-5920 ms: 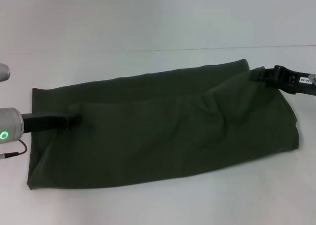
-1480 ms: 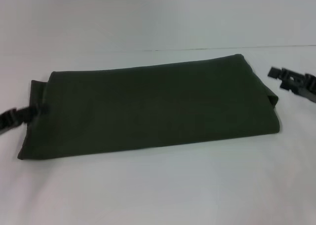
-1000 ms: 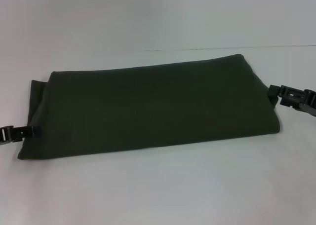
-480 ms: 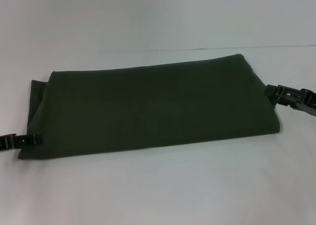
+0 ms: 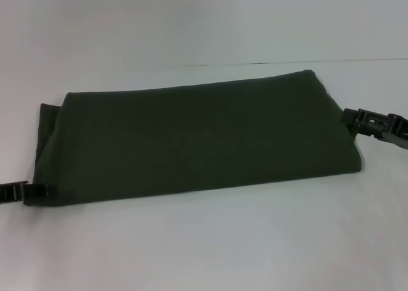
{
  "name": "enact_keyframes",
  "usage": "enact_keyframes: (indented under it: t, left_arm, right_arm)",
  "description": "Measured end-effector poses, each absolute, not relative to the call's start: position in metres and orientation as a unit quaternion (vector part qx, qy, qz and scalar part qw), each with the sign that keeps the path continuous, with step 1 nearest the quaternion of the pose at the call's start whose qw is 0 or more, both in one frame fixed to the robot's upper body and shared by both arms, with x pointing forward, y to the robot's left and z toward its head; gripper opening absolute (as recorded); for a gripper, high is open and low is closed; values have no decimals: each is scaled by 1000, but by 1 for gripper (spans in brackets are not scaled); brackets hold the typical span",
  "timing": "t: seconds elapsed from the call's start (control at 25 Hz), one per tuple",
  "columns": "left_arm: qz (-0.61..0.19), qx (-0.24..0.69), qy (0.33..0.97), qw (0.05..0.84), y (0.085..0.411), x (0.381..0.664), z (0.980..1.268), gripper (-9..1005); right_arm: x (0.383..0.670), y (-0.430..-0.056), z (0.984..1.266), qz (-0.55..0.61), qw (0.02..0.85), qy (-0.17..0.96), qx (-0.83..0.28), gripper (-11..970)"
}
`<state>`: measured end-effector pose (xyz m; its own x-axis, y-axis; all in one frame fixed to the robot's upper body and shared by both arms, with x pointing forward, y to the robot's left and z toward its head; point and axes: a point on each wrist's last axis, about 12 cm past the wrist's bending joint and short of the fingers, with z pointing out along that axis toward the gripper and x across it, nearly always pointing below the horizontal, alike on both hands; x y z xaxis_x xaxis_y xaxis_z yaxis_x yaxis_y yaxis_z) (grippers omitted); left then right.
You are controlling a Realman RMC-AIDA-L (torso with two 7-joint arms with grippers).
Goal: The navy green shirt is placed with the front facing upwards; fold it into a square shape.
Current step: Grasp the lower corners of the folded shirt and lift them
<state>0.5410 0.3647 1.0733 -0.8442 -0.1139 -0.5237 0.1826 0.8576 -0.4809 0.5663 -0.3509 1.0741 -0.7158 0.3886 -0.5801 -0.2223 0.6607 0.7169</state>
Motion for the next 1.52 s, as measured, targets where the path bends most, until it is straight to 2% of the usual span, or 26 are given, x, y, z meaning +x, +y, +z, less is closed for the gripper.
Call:
enact_keyframes:
  t: [0.04, 0.48, 0.72, 0.88, 1.04, 1.24, 1.52]
  left_arm:
    - [-264, 22, 923, 279, 364, 541, 1073, 589]
    - [-250, 34, 928, 273, 363, 542, 1070, 104]
    - [-250, 42, 928, 272, 361, 544, 1072, 74]
    - [-251, 51, 928, 269, 359, 546, 1074, 54]
    - [-254, 62, 928, 265, 355, 548, 1075, 48]
    - [-253, 65, 928, 266, 355, 548, 1076, 48]
    - [-253, 65, 928, 266, 355, 548, 1076, 50]
  right_arm:
    - [566, -351, 1074, 409, 374, 831, 50, 883]
    - [567, -352, 1078, 414, 371, 830, 47, 884]
    - [581, -365, 1109, 388, 348, 853, 25, 884]
    - [603, -367, 1139, 333, 289, 897, 10, 884]
    - [621, -363, 1157, 271, 243, 931, -2, 884]
    - [629, -344, 1153, 226, 196, 954, -26, 885]
    - [627, -331, 1137, 231, 181, 956, -24, 885]
